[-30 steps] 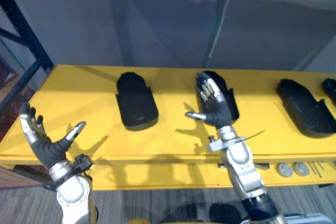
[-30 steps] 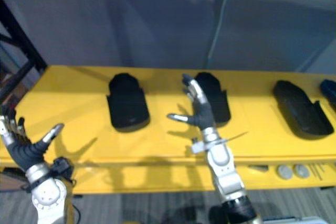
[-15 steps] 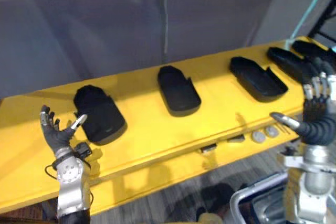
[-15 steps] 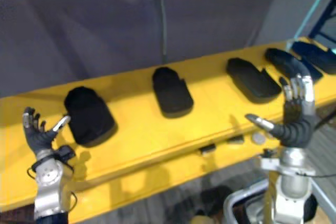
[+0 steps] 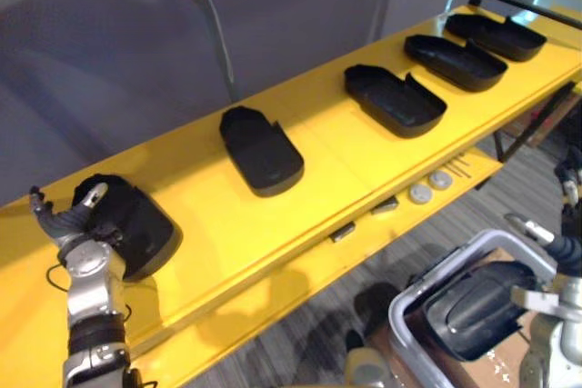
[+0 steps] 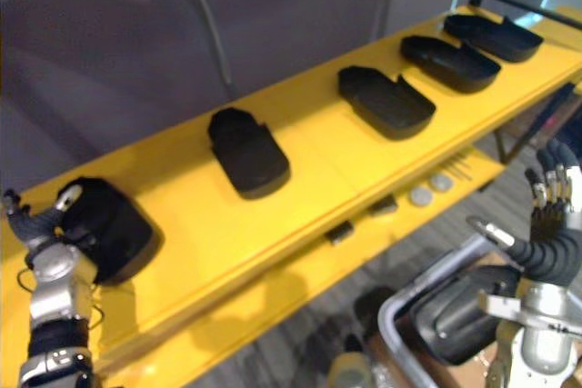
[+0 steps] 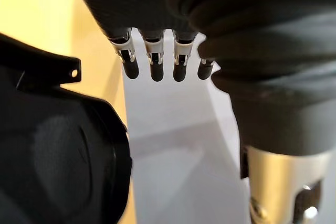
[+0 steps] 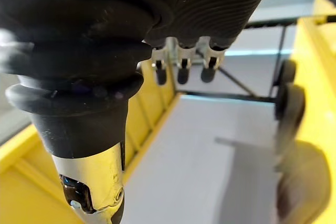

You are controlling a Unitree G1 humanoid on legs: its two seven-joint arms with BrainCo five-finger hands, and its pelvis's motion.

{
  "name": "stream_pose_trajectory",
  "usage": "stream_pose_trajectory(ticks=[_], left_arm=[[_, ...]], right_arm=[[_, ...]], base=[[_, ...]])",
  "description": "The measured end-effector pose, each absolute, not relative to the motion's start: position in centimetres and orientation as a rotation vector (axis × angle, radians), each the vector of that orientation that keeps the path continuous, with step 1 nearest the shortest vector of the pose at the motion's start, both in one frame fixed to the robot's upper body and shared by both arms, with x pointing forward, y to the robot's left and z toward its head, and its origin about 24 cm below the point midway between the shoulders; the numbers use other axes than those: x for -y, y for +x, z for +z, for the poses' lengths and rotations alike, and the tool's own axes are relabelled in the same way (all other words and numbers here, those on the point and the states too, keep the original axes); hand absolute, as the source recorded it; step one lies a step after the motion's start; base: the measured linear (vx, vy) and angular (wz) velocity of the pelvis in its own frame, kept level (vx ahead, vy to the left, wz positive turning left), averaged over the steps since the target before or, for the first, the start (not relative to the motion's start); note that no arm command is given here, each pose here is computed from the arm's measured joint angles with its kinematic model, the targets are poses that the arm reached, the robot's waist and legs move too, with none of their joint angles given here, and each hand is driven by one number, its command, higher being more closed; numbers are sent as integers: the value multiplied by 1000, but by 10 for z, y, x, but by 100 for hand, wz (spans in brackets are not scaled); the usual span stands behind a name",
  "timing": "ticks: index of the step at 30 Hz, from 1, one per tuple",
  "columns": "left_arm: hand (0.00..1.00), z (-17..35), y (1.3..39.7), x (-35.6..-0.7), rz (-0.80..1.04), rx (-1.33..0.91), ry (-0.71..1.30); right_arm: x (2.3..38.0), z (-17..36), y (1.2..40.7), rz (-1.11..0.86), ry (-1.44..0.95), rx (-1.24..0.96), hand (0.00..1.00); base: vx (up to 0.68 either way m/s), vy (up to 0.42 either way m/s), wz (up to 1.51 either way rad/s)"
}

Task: Walk over and take plastic housings, then place them on the shelf

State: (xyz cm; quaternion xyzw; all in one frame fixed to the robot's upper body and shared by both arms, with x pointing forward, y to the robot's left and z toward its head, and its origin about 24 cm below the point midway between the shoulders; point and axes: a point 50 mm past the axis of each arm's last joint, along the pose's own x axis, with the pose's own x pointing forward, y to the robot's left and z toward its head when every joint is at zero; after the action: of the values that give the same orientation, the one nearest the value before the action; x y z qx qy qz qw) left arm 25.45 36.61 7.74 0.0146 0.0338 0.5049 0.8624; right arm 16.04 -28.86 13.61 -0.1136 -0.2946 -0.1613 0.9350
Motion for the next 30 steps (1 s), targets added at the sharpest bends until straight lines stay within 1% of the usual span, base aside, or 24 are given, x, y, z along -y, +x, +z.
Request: stream_pose_trajectory(ticks=[6,14,17,18,21,24,27,30], left_arm=[[0,64,245,-381,1127,-198,44],[0,64,236,-396,1214,-236,26],[0,59,235,-398,1168,-265,-38],[0,54,236,-397,1118,-290,-57],[0,48,239,-394,1047,-308,-106],[0,51,240,-396,984,-259,-203],[0,52,242,-395,943,-224,-256],[0,54,246,-391,910,-194,-260]], right_arm=[[290,134,160,-346,-224,578,0],[290,128,159,-350,-215,535,0],[288,125,161,-338,-203,513,0],[286,124,163,-330,-196,499,0],[286,124,164,-317,-193,490,0],[286,125,165,-310,-182,489,0],[286,126,167,-305,-182,490,0],[286,129,169,-297,-183,499,0]], base=[[3,4,-1],[0,0,0],[0,0,0],[0,0,0],[0,0,0],[0,0,0],[-8,0,-1],[-41,-2,-1]])
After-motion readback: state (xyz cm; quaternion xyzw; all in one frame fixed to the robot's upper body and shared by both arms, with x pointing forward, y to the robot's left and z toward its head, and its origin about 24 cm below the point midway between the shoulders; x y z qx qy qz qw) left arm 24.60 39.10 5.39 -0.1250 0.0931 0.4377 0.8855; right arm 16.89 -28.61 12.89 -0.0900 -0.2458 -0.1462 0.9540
